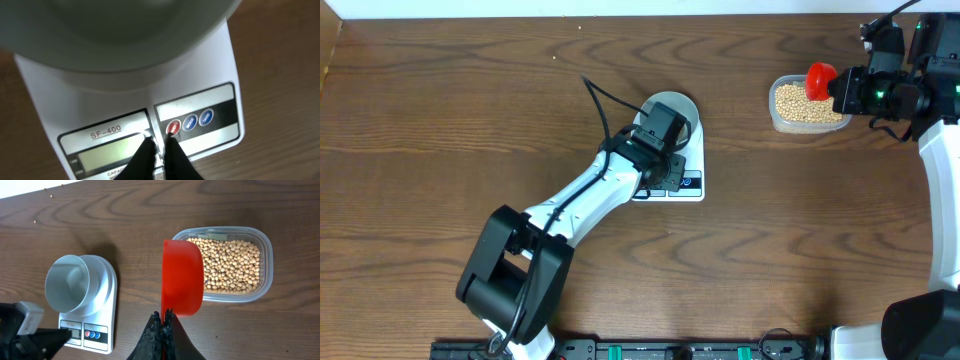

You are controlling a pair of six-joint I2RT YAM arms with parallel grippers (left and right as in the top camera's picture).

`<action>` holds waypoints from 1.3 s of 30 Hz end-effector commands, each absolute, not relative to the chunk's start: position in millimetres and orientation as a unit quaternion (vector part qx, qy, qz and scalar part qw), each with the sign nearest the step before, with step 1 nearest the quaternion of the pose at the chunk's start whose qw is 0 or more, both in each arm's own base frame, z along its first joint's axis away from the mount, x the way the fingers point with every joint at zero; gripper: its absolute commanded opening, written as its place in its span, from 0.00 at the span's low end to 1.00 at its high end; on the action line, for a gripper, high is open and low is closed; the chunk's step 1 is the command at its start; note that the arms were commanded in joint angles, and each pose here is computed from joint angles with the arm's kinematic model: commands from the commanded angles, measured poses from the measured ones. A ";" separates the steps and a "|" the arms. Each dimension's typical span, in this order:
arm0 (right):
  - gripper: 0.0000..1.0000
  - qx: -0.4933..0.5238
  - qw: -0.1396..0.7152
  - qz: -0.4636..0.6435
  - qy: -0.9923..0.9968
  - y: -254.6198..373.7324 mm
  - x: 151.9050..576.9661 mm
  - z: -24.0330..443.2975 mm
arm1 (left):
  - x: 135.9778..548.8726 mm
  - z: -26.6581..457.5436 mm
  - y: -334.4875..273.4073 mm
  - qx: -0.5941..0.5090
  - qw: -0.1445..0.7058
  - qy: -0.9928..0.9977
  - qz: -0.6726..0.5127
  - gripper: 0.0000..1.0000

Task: Scoop item into bowl and weigh 50g on scale
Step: 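Move the left gripper over the scale's button panel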

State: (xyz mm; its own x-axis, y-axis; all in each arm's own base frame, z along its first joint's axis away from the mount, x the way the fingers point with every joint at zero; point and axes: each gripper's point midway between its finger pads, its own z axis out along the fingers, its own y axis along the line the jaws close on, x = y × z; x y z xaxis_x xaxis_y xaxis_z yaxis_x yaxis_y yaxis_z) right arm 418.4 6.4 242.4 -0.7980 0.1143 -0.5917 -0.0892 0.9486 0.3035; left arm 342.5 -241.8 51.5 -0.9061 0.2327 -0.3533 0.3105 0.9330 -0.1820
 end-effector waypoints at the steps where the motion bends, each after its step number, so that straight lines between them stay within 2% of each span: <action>1: 0.01 0.000 0.330 0.155 0.931 3.6 419.2 251.5 | 337.4 45.1 -241.9 0.157 0.159 0.969 -0.110 0.26; 2: 0.01 0.000 0.330 0.155 0.931 3.6 419.2 251.5 | 336.3 44.8 -242.3 0.158 0.157 0.969 -0.109 0.33; 7: 0.01 0.001 0.327 0.155 0.932 3.8 418.0 250.5 | 328.2 44.4 -254.2 0.203 0.159 0.960 -0.108 0.50; 13: 0.01 0.001 0.325 0.155 0.933 3.9 417.5 249.9 | 319.5 36.6 -271.0 0.262 0.161 0.946 -0.105 0.57; 26: 0.01 0.002 0.324 0.155 0.933 3.9 417.0 249.4 | 326.2 27.3 -276.7 0.267 0.169 0.943 -0.107 0.65; 39: 0.01 0.002 0.318 0.156 0.935 4.2 414.7 247.5 | 323.9 18.1 -276.7 0.276 0.158 0.942 -0.106 0.65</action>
State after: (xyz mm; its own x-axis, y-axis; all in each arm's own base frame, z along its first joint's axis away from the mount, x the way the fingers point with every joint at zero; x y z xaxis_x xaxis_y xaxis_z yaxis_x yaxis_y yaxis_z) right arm 414.8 6.9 239.8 -0.8093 0.1159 -0.5759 -0.0833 0.9478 0.3078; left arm 327.1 -280.4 28.7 -0.8017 0.4614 -0.3799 0.5376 0.8344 -0.1212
